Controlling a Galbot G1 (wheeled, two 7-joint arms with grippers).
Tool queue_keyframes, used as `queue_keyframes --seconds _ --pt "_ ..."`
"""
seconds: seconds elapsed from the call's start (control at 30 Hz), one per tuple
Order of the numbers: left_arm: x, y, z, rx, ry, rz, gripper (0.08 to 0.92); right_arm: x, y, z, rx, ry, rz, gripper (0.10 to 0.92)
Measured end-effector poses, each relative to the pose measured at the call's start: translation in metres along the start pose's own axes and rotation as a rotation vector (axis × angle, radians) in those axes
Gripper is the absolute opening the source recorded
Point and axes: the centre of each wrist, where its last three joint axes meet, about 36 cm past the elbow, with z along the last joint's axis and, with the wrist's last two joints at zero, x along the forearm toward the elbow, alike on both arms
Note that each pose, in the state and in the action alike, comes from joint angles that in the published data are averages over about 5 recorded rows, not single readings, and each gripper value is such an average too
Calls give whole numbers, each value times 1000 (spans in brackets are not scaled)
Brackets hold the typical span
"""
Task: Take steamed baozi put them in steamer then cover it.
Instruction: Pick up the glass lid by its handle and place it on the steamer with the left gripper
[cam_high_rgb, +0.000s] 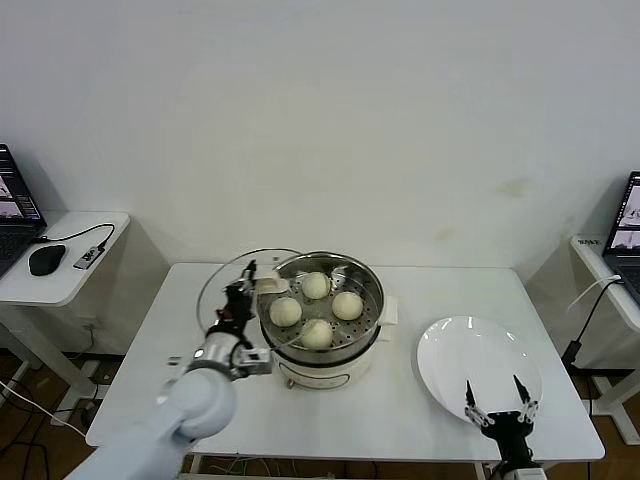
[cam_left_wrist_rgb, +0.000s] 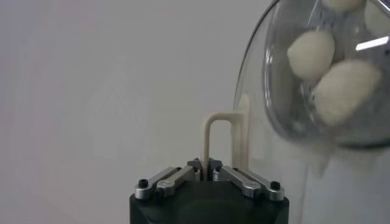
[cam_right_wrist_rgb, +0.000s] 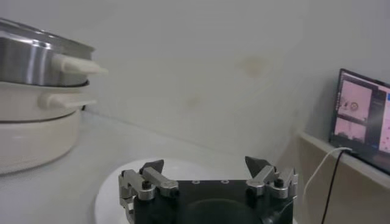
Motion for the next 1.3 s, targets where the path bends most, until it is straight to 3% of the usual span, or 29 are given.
queue_keyframes --seconds 0.53,1.3 --pt "-37 -16 -62 -56 -81 23 140 1 5 4 8 8 -10 823" --pt "-49 -37 -76 -108 -122 34 140 3 8 10 20 17 -20 823"
